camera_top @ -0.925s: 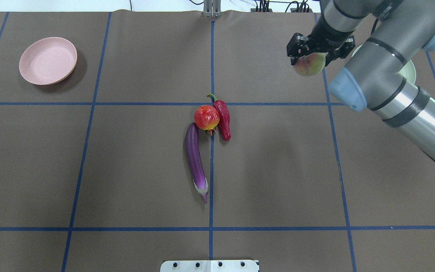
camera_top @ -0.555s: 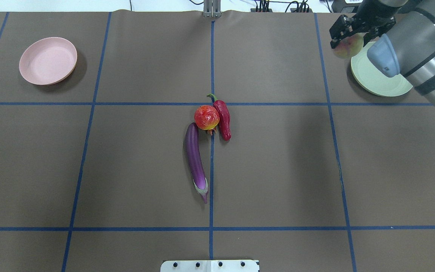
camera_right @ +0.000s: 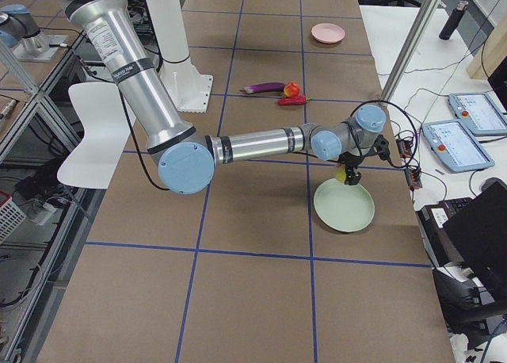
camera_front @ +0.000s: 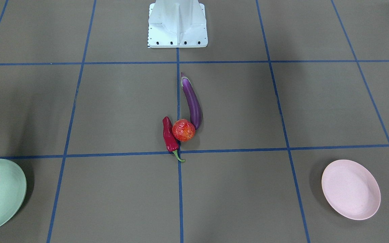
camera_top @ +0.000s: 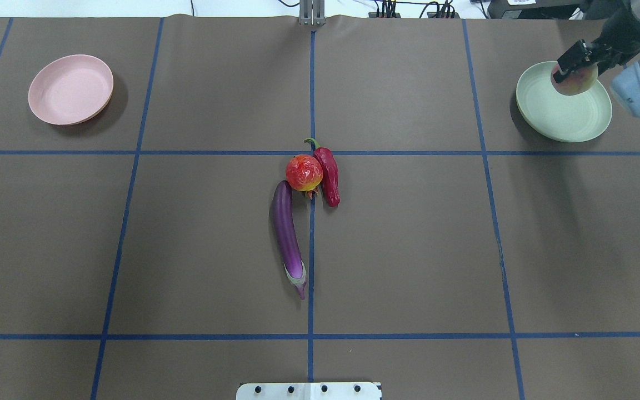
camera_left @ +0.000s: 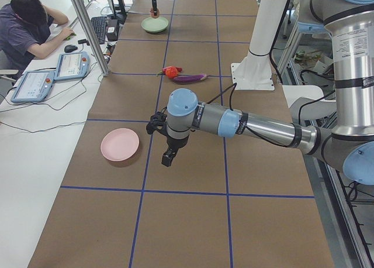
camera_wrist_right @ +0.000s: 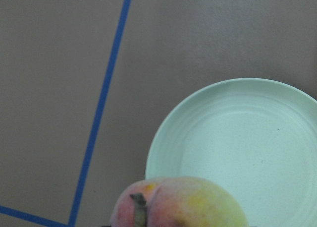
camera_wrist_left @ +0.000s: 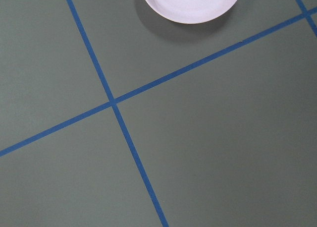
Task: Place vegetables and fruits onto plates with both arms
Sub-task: 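Carry the peach to the pale green plate and release it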
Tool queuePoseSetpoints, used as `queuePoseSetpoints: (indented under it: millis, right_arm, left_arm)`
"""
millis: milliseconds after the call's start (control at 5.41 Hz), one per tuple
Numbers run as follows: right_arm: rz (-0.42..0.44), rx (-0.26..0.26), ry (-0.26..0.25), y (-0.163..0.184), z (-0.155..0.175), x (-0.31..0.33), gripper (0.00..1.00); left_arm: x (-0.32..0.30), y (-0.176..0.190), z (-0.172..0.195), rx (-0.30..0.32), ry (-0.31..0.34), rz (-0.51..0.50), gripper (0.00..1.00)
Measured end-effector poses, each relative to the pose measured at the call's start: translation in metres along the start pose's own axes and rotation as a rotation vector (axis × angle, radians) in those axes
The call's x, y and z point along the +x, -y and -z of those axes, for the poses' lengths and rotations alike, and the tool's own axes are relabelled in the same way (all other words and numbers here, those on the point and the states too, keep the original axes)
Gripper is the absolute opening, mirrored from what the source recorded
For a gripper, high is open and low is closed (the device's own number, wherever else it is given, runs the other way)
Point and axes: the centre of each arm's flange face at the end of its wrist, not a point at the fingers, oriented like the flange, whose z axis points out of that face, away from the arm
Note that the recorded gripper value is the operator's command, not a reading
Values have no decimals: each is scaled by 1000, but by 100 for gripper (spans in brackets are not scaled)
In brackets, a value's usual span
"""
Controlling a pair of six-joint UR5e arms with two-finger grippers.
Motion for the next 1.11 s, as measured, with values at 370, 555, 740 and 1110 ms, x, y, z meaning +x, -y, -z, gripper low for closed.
queuePoseSetpoints:
  millis: [370,555,740,1110]
  right_arm:
    - [-7,-37,-50,-13,-40,38,99]
    - [-5,-36,-57,-14,-45,41,99]
    - [-8,-13,-50,-11,-36,29,99]
    - [-98,80,-4,0,11,-31,100]
  left_arm:
    - [0,0,0,1,0,-2,100]
    - [0,0,0,1,0,-3,100]
    - [0,0,0,1,0,-2,100]
    - [0,0,0,0,0,-1,100]
